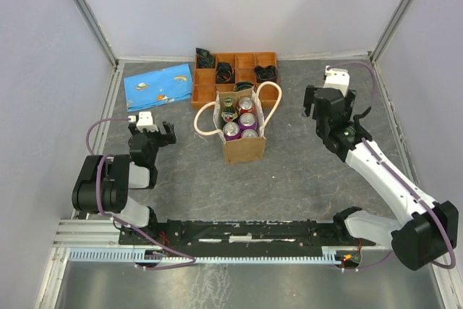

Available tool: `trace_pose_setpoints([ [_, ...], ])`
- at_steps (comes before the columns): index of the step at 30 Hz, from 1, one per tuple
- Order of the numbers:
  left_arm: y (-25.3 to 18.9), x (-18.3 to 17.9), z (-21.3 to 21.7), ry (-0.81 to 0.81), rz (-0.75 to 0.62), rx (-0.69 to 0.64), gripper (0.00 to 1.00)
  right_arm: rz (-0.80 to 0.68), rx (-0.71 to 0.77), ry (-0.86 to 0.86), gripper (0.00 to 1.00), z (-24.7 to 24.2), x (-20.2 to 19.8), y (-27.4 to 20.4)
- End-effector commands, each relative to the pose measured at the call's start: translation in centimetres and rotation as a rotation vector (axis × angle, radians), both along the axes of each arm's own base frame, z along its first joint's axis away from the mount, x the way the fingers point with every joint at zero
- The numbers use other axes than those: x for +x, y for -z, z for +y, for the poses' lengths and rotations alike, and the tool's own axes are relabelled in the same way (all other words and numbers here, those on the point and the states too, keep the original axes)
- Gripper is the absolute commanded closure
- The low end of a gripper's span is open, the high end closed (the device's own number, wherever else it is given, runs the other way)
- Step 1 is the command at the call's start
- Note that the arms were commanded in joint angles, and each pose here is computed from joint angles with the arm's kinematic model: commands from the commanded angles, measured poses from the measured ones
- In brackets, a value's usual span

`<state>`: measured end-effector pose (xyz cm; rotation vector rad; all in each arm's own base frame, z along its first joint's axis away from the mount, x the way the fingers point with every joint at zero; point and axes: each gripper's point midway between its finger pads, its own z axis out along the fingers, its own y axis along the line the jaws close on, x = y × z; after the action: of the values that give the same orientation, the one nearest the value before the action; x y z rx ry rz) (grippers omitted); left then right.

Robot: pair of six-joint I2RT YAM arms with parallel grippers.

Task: Take the beverage out of the canvas bag

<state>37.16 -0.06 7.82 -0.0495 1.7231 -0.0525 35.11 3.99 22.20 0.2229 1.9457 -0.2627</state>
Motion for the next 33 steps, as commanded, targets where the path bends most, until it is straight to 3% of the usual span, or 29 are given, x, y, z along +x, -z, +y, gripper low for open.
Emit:
trace_pose_setpoints([
  [1,-1.3,0.5,0.4,-0.011,-0.048,0.043,0.01,-0.087,0.000,-0.140,0.08,3.6,-0.6,-5.5],
  [9,-1.3,0.5,0.4,-0.012,-0.049,0.043,0.01,-0.116,-0.098,-0.466,0.16,14.9,-2.3,-9.7],
  [15,-1.4,0.5,0.4,-0.012,-0.049,0.042,0.01,-0.027,-0.138,-0.635,0.15,21.8,-2.2,-6.7],
  [33,-1.3,0.5,0.4,-0.012,-0.049,0.042,0.01,0.253,-0.145,-0.722,0.08,25.7,-2.4,3.2],
])
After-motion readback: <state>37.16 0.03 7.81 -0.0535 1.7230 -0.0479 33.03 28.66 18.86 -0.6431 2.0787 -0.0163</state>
